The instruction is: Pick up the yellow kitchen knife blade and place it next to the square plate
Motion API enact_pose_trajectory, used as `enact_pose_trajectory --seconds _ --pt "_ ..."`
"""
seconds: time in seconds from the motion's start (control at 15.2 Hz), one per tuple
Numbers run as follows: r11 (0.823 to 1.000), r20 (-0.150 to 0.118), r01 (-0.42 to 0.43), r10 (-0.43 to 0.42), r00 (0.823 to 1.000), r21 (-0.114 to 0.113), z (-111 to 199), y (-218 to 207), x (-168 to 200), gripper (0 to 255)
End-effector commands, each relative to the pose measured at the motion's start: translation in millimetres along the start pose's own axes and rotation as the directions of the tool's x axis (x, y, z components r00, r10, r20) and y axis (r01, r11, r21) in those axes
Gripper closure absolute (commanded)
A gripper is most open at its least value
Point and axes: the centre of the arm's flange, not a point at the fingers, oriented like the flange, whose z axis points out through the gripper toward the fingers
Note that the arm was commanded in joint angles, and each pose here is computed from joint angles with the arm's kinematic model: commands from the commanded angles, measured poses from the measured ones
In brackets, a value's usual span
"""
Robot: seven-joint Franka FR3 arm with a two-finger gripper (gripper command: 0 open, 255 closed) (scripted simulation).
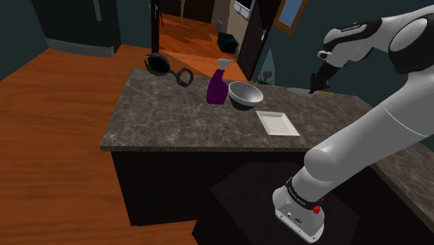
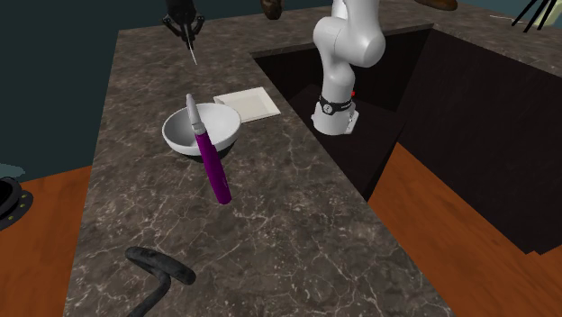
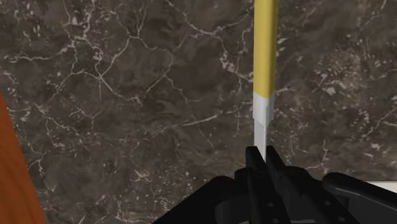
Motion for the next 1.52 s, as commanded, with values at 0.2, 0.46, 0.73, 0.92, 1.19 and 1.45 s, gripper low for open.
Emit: enact_pose_trajectory --seconds 0.2,0.46,0.73,0.92,1.19,1.45 --pt "1.000 0.001 0.002 -0.002 1.000 0.000 9 2 -47 255" --pt "1.000 0.001 0.002 -0.002 1.000 0.000 30 1 -48 255" --pt "1.000 0.001 0.002 -0.002 1.000 0.000 51 0 -50 255" --pt "1.000 0.001 0.002 -0.002 1.000 0.000 67 -1 -51 255" --pt "1.000 0.001 0.002 -0.002 1.000 0.000 88 -1 -52 255" --pt "1.000 0.001 0.002 -0.002 1.000 0.000 109 -2 -54 255"
